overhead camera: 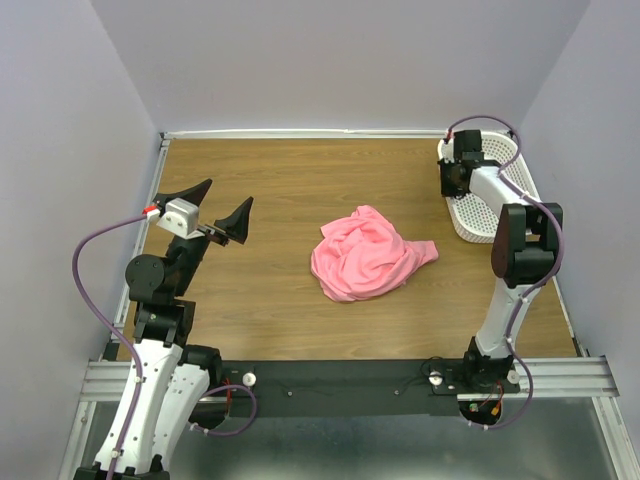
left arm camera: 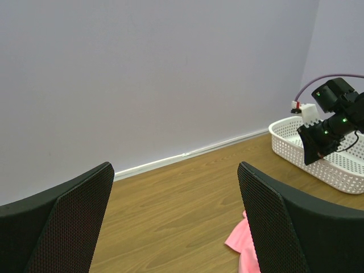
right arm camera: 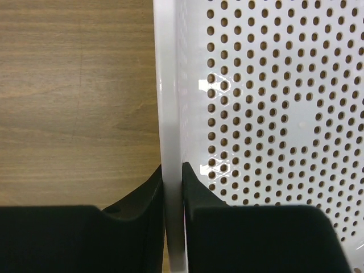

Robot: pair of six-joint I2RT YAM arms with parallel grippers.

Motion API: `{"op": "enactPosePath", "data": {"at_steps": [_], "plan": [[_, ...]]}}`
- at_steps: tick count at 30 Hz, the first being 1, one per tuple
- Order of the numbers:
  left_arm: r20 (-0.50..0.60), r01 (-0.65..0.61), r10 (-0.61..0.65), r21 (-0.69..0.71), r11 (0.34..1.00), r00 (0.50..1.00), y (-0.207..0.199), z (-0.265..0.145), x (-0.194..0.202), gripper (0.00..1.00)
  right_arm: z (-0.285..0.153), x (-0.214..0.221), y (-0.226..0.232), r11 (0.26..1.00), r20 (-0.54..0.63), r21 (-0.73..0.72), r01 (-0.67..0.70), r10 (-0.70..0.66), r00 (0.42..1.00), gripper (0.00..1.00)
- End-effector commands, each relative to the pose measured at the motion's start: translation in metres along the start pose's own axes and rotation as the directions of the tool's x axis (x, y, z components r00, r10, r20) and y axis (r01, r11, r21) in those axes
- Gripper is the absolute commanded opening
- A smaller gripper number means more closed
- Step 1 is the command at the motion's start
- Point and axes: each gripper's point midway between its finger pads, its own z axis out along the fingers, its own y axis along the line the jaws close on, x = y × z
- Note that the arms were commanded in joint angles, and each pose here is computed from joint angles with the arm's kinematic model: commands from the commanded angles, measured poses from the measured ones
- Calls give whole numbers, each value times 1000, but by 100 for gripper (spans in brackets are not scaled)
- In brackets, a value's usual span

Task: Fold and stack the t-shirts
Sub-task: Flatten the tshirt out

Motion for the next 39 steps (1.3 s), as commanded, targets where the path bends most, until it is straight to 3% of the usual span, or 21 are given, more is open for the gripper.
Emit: {"op": "enactPosePath", "data": {"at_steps": [1, 7, 14, 31, 35, 36, 39], "plan": [[39, -18, 17, 27, 999, 999, -6, 0, -14, 97, -3, 5, -1, 994, -21, -8, 107, -107, 994, 20], [39, -17, 16, 26, 1000, 999, -6, 0, -14, 97, 4, -13, -22, 984, -9, 90, 152, -152, 988, 12], [29, -19, 18, 19, 1000, 999, -4, 1, -10, 97, 28, -42, -46, 973, 20, 221, 60, -66, 998, 12], [-13, 12, -12, 32, 999, 1000, -4, 9, 4, 98, 38, -65, -77, 964, 52, 261, 56, -72, 996, 13], [-57, 65, -63, 31, 997, 996, -3, 14, 19, 98, 13, -90, -69, 976, 124, 201, 79, -105, 987, 37], [-65, 92, -90, 29, 995, 994, -4, 14, 24, 99, -3, -103, -63, 981, 166, 167, 95, -123, 978, 49], [-103, 129, -121, 79, 988, 987, -13, 18, 37, 98, -40, -123, -48, 988, 251, 95, 120, -140, 958, 66]]}}
